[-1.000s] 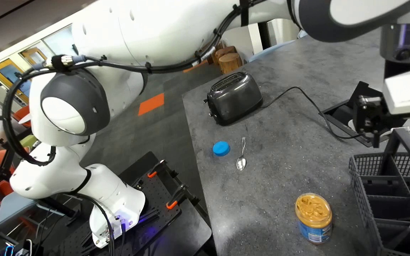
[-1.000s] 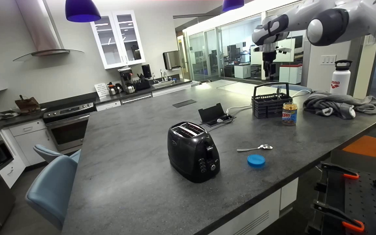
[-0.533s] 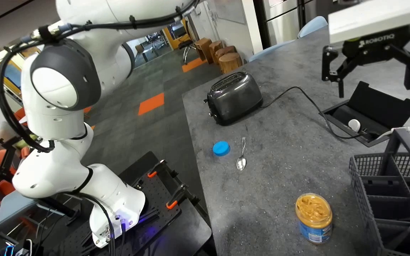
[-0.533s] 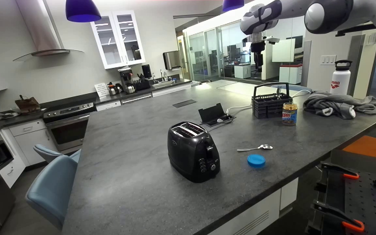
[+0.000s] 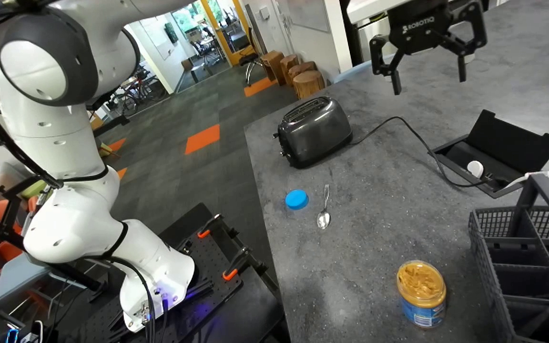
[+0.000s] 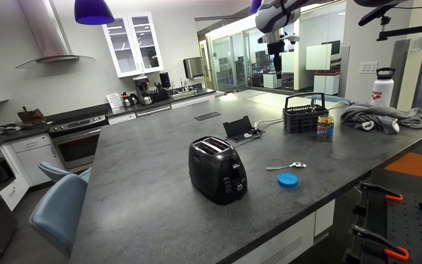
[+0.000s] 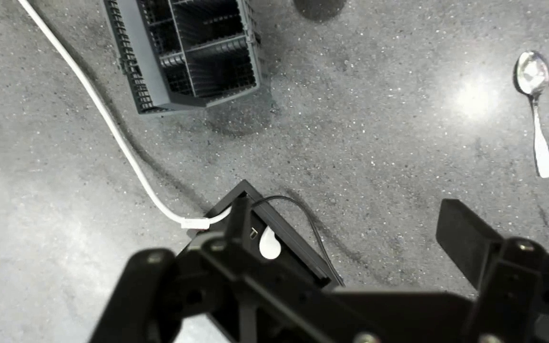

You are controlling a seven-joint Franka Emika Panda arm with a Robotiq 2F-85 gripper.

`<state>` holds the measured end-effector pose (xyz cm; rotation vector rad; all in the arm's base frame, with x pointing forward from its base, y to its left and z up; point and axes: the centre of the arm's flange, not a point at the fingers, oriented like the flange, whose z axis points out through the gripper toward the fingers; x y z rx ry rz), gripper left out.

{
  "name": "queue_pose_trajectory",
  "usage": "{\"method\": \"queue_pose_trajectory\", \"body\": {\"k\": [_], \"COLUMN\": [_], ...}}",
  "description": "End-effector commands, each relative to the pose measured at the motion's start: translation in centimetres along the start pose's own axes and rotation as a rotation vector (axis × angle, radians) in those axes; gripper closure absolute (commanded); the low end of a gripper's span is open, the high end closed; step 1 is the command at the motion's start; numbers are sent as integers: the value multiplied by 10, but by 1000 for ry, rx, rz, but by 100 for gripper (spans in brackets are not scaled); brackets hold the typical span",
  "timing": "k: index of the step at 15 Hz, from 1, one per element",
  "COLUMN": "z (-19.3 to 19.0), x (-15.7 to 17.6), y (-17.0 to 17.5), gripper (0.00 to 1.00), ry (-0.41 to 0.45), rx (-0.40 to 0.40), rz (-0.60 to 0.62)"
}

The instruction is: Take the fork from the counter and put it in the cutlery holder, take the spoon from the cutlery holder and put it on the counter, then move the cutlery holder to the right

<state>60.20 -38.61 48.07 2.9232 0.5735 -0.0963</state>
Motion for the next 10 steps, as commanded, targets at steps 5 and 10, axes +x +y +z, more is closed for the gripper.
{"method": "queue_pose_trajectory", "body": {"k": [5,10], "z": [-6,1], "x": [-42,-57], "y": [-108,-138], "gripper": [0,0], "ry": [-62,-81], "rx": [13,31], "rz": [-48,-119]}}
